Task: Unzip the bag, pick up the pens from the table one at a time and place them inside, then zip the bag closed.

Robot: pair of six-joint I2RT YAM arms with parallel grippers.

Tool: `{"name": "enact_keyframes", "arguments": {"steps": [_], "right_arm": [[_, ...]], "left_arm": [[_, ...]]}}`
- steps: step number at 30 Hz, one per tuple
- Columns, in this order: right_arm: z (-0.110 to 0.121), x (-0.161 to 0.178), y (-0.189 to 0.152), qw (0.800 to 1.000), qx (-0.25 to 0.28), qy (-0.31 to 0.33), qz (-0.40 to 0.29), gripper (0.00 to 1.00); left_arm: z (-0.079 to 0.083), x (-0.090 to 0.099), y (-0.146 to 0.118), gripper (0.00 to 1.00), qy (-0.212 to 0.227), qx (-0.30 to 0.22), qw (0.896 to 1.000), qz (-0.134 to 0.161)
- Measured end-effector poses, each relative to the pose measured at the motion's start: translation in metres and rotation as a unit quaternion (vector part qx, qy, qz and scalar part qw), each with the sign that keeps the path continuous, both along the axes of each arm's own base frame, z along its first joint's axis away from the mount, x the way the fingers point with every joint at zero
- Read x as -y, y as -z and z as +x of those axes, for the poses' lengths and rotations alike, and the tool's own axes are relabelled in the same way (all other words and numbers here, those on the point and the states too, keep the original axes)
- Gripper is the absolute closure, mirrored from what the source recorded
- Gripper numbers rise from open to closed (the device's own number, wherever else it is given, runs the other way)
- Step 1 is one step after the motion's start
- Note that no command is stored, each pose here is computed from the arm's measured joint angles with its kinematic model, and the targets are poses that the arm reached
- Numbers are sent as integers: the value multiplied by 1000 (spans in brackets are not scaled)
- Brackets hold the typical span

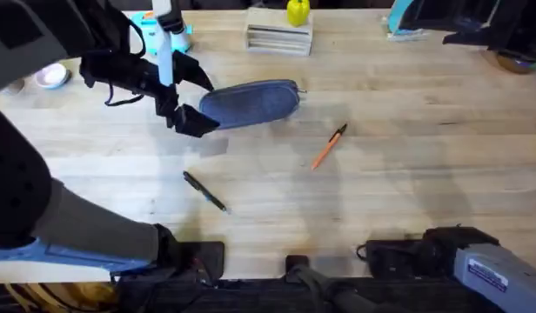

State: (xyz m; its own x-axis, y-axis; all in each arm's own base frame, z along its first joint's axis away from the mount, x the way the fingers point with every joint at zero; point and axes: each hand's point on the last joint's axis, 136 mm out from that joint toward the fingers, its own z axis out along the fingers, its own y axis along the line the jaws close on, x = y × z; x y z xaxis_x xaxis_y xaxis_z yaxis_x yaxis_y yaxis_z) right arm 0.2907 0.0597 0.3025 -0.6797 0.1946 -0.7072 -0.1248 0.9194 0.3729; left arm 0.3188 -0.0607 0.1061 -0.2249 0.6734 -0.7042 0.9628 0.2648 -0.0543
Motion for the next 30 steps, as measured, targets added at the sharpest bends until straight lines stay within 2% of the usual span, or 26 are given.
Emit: {"name": "enact_keyframes", "arguments": {"steps": [7, 12, 14, 17, 18, 21, 22, 24, 30], "right_arm": [[0, 0, 0, 1000, 0, 0, 0, 5], [0, 0, 0, 1000, 0, 0, 0, 4], [0, 0, 0, 1000, 0, 0, 0, 5], [0, 0, 0, 1000, 0, 0, 0, 4], [0, 0, 0, 1000, 0, 0, 0, 4], [0, 0, 0, 1000, 0, 0, 0, 5], [0, 0, 0, 1000, 0, 0, 0, 4], [0, 0, 0, 1000, 0, 0, 0, 5], [0, 0, 0, 1000, 1, 0, 0, 5]], "left_arm": [[0, 1, -1, 8, 0, 1, 1000, -4], [8, 1, 2, 8, 0, 13, 1000, -7], [8, 3, 4, 106, 1, 9, 1000, -15], [8, 3, 5, 314, 1, 7, 1000, -19], [8, 3, 5, 431, 0, 6, 1000, -19], [10, 2, 5, 866, 0, 11, 1000, -16], [10, 2, 6, 926, 1, 12, 1000, -15], [9, 2, 7, 956, 2, 7, 1000, -15], [9, 2, 7, 961, 2, 7, 1000, -15]]}}
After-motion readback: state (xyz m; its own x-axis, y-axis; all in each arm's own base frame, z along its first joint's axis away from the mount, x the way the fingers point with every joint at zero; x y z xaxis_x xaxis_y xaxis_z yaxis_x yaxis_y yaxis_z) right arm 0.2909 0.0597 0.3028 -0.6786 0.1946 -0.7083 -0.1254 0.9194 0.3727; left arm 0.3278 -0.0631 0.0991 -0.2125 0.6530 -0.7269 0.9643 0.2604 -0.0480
